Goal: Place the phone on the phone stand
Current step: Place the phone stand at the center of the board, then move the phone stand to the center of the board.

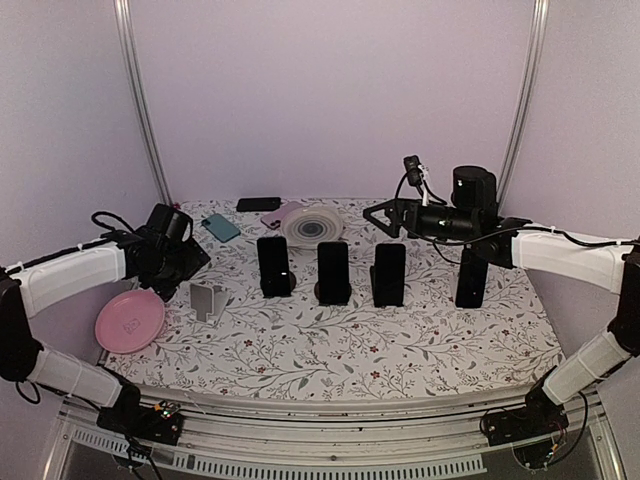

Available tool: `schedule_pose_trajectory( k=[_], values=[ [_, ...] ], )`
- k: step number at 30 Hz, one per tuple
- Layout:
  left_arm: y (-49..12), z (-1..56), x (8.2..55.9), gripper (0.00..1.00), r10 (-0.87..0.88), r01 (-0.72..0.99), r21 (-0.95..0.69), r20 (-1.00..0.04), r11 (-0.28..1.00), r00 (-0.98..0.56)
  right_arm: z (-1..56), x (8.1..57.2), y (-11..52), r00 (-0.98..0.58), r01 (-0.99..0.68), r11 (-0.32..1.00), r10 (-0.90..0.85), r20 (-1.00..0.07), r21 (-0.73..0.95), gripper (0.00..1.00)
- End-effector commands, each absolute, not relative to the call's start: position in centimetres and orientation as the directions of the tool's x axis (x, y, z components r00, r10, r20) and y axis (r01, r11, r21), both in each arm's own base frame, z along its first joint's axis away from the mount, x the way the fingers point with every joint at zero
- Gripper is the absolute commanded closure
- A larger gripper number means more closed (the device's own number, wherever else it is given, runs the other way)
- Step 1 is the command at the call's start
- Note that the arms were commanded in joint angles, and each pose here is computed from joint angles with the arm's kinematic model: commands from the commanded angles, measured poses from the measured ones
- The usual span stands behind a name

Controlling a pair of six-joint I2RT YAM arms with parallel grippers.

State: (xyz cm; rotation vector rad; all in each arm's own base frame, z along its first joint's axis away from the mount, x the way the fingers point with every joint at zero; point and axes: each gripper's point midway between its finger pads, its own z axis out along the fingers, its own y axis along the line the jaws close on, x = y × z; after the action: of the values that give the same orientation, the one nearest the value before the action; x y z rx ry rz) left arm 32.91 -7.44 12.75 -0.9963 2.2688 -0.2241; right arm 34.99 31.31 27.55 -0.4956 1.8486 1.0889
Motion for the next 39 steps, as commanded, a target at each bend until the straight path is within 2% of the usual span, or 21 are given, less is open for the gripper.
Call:
schedule_pose_trajectory(
  k=[1,3,10,18,24,30,34,39],
  values=[
    [-6.4,12.2,34.1,0.04,-0.672,-0.508,-0.442,-0.535,0.739,-0.512,28.3,35.3,31.5,-0.49,-0.717,0.514,0.108,-0.865,0.471,0.01],
    [-6.9,12.1,34.5,0.03,-0.66,-0.444,-0.488,-0.538,0.751,-0.525,28.1,35.3,31.5,-0.494,-0.717,0.513,0.106,-0.863,0.473,0.01],
    [-8.2,9.8,35.1,0.03,-0.574,-0.329,-0.483,-0.553,0.811,-0.604,28.0,35.3,31.7,-0.496,-0.72,0.506,0.103,-0.862,0.475,0.01],
    [-10.8,8.4,33.8,0.03,-0.578,-0.33,-0.503,-0.489,0.799,-0.654,28.0,35.2,31.7,-0.499,-0.721,0.502,0.103,-0.861,0.478,0.01],
    [-12.8,7.3,31.6,0.03,-0.565,-0.383,-0.43,-0.473,0.818,-0.676,28.1,35.3,31.8,-0.498,-0.722,0.5,0.102,-0.861,0.478,0.01],
    [-11.7,6.2,30.2,0.03,-0.561,-0.444,-0.343,-0.473,0.828,-0.68,27.9,35.3,31.9,-0.504,-0.722,0.496,0.1,-0.858,0.482,0.01],
    [-12.3,6.9,29.8,0.03,-0.459,-0.395,-0.238,-0.53,0.887,-0.713,27.8,35.3,31.9,-0.506,-0.722,0.495,0.099,-0.857,0.483,0.01],
    [-11.8,6.9,29.8,0.04,-0.374,-0.384,-0.102,-0.55,0.918,-0.746,27.7,35.3,32.0,-0.511,-0.722,0.49,0.098,-0.854,0.488,0.01]
  ],
)
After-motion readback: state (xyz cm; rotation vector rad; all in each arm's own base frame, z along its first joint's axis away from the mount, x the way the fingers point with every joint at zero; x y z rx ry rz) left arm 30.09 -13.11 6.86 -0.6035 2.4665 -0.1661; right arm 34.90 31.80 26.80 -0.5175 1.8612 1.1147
